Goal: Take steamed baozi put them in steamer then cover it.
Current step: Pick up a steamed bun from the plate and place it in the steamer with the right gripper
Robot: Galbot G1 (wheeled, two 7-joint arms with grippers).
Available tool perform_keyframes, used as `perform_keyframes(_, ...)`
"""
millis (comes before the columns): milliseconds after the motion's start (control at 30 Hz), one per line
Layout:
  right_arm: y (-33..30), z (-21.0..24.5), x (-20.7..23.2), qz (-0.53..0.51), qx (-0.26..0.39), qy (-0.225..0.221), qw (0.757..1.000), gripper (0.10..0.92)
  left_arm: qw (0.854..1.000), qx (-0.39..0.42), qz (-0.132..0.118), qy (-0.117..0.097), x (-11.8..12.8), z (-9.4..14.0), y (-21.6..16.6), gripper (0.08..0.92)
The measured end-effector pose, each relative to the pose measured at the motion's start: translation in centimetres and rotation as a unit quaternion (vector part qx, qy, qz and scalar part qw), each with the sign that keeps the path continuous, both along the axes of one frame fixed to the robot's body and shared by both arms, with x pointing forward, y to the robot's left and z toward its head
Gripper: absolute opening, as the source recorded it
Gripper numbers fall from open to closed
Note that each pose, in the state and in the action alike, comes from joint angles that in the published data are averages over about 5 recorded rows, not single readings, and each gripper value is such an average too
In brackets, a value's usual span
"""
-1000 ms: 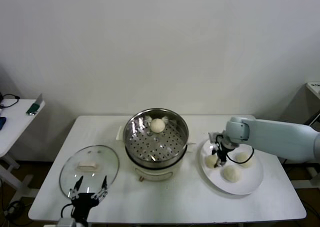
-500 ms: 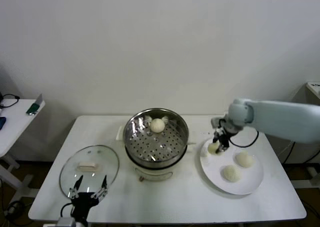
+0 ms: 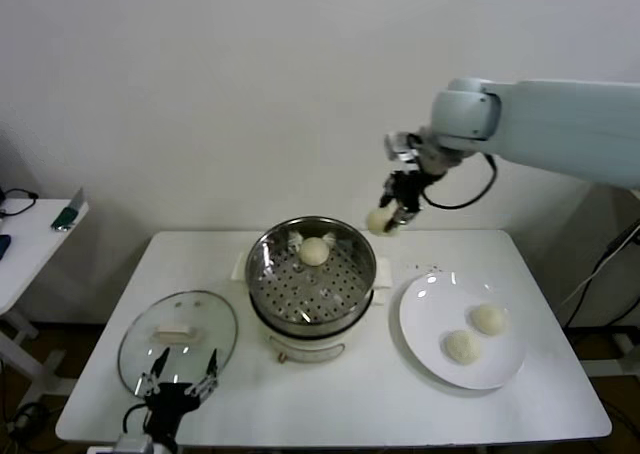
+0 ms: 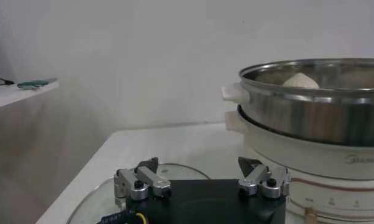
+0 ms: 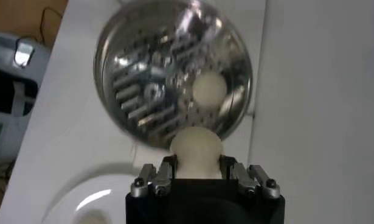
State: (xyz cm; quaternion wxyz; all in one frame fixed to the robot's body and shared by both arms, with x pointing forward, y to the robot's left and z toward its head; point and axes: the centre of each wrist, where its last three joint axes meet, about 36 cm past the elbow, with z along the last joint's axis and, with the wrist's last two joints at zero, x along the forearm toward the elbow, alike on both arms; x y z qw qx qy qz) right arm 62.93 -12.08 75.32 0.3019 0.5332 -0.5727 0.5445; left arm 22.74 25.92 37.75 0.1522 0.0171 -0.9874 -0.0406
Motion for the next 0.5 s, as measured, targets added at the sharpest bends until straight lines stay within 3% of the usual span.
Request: perform_keyframes(500, 11.0, -8.8, -0.5, 0.006, -0.015, 0.006, 1.0, 0.501, 1.0, 0.004, -0.001, -0.001, 0.0, 0.4, 0.2, 0.823)
